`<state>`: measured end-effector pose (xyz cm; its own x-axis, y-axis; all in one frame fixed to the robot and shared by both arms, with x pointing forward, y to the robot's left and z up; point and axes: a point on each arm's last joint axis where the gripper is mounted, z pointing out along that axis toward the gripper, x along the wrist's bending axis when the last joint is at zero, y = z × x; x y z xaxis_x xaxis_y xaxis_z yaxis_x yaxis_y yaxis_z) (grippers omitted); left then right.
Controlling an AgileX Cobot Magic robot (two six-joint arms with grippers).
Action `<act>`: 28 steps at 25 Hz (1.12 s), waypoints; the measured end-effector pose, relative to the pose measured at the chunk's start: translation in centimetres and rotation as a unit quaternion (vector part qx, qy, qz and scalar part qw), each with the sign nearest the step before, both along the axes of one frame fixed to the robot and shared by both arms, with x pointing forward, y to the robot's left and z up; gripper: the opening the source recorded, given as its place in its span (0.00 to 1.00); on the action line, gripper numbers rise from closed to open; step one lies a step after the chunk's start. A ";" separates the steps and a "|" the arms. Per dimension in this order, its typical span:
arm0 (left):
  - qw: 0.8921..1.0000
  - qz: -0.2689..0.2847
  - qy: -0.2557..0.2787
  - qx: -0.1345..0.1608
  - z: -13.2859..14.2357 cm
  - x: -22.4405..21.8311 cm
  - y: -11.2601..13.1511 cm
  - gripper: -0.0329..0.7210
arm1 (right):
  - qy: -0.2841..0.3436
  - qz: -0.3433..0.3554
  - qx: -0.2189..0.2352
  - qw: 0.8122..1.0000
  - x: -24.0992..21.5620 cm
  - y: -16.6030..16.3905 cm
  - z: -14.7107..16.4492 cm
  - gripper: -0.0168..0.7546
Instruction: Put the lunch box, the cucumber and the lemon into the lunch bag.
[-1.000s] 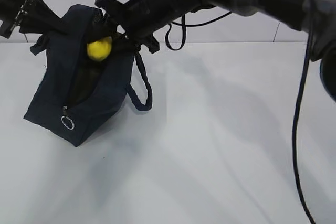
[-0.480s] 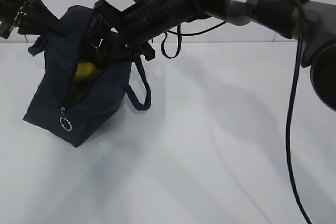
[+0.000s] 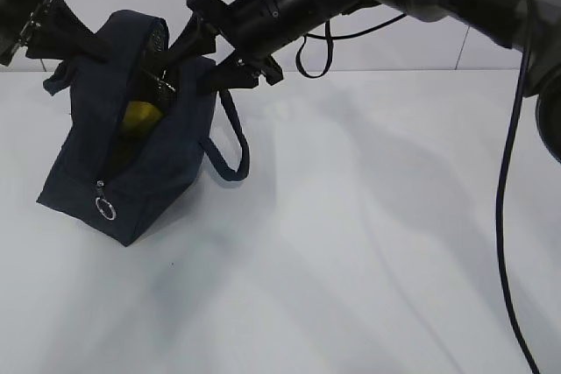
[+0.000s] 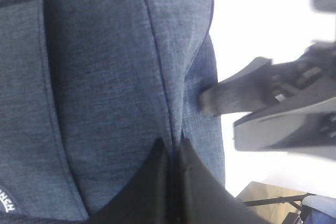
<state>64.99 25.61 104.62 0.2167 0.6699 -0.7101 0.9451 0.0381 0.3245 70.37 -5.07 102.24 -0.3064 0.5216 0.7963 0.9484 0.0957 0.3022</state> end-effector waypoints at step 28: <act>1.000 0.001 0.014 0.001 -1.2 0.4 0.1 0.03 | -0.061 -0.013 -0.210 0.976 -1.2 3.3 -1.1 0.62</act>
